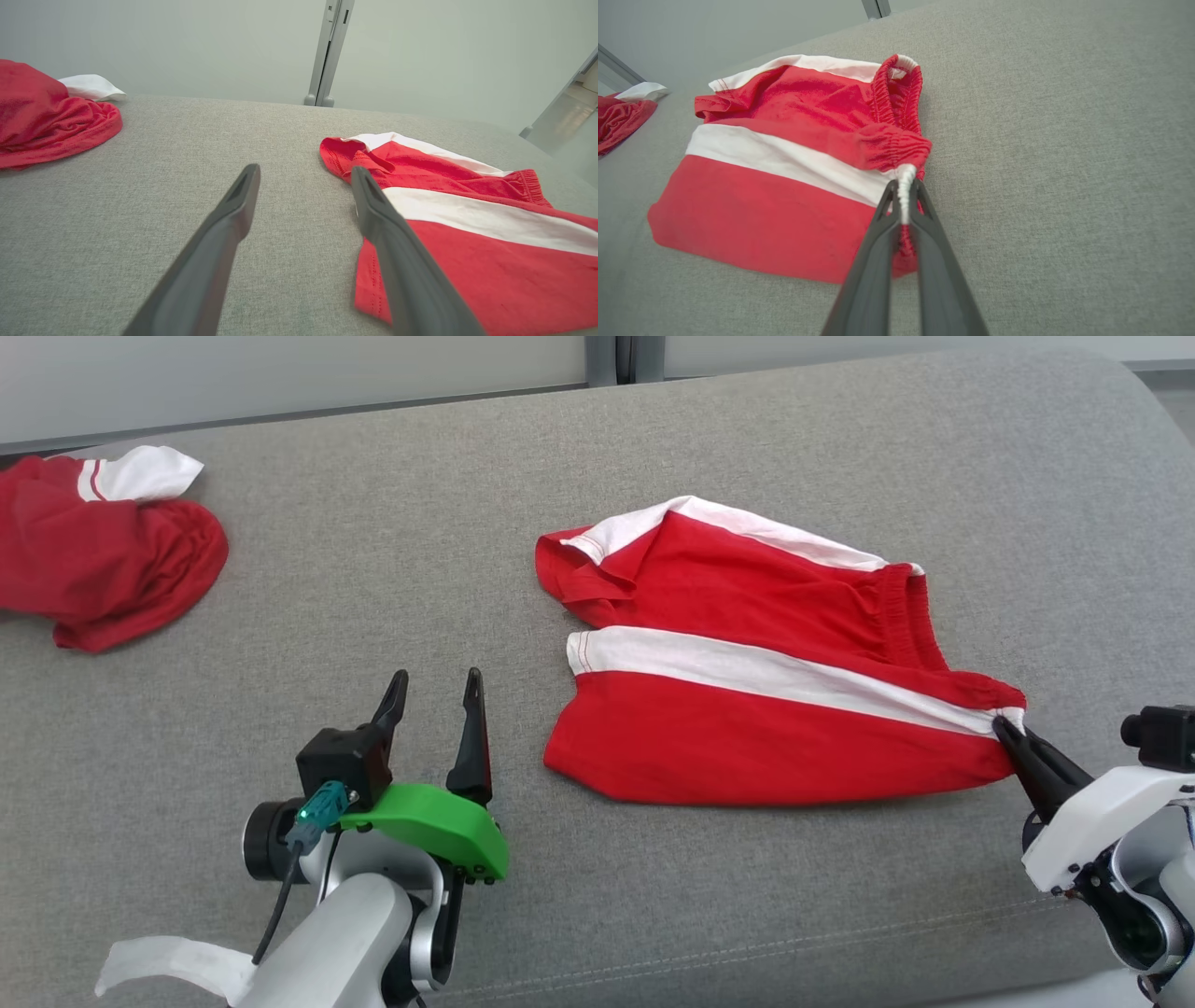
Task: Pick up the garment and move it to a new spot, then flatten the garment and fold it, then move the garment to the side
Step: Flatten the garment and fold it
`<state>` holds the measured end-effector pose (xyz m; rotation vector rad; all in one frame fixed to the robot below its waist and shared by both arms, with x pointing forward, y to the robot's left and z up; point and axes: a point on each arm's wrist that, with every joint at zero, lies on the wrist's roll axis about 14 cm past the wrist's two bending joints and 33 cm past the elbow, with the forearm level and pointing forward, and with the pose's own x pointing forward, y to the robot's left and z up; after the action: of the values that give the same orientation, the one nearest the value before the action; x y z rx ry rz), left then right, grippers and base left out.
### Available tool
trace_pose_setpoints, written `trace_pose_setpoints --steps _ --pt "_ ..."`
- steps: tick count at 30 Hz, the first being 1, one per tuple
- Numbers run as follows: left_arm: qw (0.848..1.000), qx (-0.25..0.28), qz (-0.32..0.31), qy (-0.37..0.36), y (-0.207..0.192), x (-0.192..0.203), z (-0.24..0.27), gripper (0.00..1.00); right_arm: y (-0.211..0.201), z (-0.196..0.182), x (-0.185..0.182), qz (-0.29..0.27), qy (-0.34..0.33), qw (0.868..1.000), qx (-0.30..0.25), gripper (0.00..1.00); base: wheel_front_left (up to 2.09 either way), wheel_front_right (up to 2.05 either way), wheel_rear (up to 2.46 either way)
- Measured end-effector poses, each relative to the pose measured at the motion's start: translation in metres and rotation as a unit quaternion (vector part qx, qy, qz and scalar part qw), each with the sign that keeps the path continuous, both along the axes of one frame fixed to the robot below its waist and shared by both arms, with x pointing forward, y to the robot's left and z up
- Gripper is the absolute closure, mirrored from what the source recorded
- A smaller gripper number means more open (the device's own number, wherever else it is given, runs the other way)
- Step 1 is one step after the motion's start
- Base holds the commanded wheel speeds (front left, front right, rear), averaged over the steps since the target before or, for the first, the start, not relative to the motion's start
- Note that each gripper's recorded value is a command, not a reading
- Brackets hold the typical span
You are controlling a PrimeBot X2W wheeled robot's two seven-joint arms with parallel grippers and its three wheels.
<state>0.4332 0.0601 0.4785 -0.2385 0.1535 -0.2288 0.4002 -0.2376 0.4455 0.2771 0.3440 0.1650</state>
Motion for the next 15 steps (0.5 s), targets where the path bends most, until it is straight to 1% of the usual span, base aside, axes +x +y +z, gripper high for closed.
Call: trace_pose_setpoints --steps 5,10,11,12,13,14,15 --pt "1.000 0.003 -0.009 0.013 -0.004 -0.001 -0.008 0.00 -0.027 -0.024 -0.006 -0.033 0.034 0.998 -0.032 1.00 0.00 0.00 0.00" --pt "0.999 0.003 -0.030 0.026 -0.016 -0.004 -0.014 0.00 -0.028 -0.028 0.002 -0.048 0.031 0.998 -0.033 1.00 0.00 0.00 0.00" --pt "0.999 0.002 -0.037 0.030 -0.020 -0.006 -0.016 0.00 -0.030 -0.030 0.003 -0.049 0.032 0.997 -0.043 0.87 0.00 0.00 0.00" --pt "0.998 0.000 -0.044 0.035 -0.025 -0.007 -0.018 0.00 -0.033 -0.032 0.005 -0.051 0.032 0.997 -0.054 0.62 0.00 0.00 0.00" --pt "0.998 0.001 -0.051 0.037 -0.029 -0.008 -0.020 0.00 -0.037 -0.034 0.005 -0.053 0.036 0.996 -0.065 0.28 0.00 0.00 0.00" --pt "0.998 0.000 -0.056 0.040 -0.033 -0.008 -0.021 0.00 -0.039 -0.036 0.005 -0.054 0.036 0.995 -0.073 0.28 0.00 0.00 0.00" --pt "0.997 -0.001 -0.061 0.043 -0.037 -0.008 -0.022 0.00 -0.042 -0.037 0.005 -0.060 0.037 0.995 -0.076 0.00 0.00 0.00 0.00"
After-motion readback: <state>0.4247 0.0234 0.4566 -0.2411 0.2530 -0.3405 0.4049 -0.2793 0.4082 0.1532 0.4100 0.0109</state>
